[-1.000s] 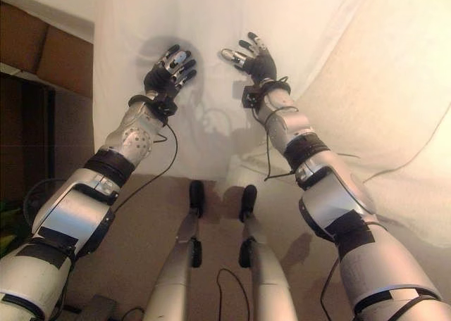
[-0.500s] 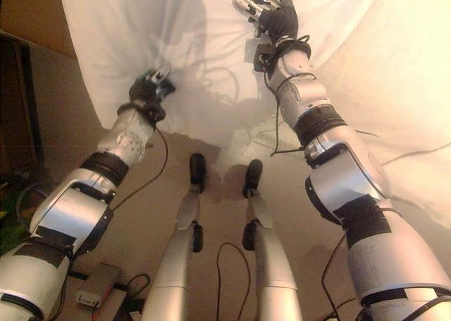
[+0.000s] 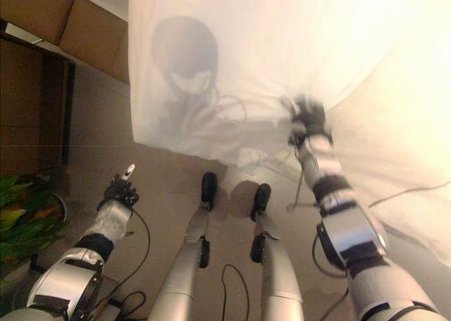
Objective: Make the bed
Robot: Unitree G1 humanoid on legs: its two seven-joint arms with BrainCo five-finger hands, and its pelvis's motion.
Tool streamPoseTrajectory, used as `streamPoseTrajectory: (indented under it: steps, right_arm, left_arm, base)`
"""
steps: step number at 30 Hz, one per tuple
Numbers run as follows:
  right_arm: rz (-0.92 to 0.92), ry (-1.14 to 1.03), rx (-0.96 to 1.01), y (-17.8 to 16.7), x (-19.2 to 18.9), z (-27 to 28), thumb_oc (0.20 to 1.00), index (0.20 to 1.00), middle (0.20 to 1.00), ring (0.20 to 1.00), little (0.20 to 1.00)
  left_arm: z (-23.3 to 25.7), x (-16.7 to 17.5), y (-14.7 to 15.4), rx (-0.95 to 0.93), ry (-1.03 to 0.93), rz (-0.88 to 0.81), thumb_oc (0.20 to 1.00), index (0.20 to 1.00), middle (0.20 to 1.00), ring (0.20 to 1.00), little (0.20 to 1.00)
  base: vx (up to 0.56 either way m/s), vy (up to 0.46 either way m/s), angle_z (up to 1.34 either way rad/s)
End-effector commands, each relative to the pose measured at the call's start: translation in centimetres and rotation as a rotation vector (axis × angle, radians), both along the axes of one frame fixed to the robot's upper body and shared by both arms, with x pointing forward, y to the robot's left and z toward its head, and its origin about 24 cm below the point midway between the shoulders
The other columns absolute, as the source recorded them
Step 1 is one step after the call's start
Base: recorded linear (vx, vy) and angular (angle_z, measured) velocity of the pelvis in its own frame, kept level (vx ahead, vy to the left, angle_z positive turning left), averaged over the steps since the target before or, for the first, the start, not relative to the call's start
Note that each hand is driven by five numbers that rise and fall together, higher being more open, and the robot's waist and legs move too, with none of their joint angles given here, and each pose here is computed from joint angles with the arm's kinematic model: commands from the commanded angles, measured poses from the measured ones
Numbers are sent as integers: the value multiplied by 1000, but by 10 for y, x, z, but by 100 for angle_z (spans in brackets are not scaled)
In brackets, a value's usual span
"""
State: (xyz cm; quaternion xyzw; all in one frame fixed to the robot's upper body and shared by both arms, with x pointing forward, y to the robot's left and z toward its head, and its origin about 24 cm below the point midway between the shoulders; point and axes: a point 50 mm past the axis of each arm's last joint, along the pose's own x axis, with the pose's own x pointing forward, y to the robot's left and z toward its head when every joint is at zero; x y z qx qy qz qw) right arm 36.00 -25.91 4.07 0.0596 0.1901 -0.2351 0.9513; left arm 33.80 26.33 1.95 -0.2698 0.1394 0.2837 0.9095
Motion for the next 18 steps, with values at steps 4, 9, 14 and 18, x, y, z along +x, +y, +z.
streamPoseTrajectory:
  steps: [4,9,14,18]
  right_arm:
    - [-46,345,-5,-16,-86,-98,1000,1000,1000,1000,1000]
    - [-34,371,50,-7,-106,-118,1000,1000,1000,1000,1000]
    - [7,401,68,4,-123,-133,1000,1000,1000,1000,1000]
    - [94,410,-11,2,-131,-136,1000,1000,1000,1000,1000]
  left_arm:
    - [-65,-48,-8,-48,203,22,1000,1000,1000,1000,1000]
    - [-87,-70,-12,-83,271,14,1000,1000,1000,1000,1000]
    - [-108,-97,-11,-73,349,4,1000,1000,1000,1000,1000]
    - [-118,-115,-10,132,445,-193,1000,1000,1000,1000,1000]
  base:
    - [-54,169,-49]
    - [-172,-17,-46]
    - [-166,-200,-20]
    - [-124,-286,-3]
